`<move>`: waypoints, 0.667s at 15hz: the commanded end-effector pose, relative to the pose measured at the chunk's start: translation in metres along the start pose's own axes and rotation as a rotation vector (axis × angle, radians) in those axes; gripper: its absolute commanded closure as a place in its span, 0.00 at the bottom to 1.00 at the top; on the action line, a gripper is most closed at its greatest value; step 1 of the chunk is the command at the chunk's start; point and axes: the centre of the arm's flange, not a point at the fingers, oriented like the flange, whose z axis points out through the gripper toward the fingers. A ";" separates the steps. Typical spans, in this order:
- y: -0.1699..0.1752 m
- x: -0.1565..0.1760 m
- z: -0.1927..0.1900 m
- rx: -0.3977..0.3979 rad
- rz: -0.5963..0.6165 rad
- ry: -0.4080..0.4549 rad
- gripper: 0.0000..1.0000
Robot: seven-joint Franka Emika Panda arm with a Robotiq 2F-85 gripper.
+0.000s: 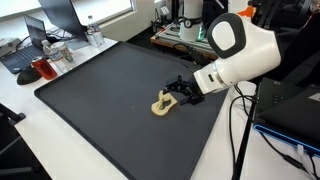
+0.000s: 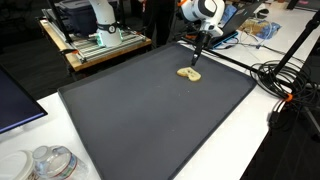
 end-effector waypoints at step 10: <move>-0.028 0.007 -0.005 -0.056 0.076 0.005 0.00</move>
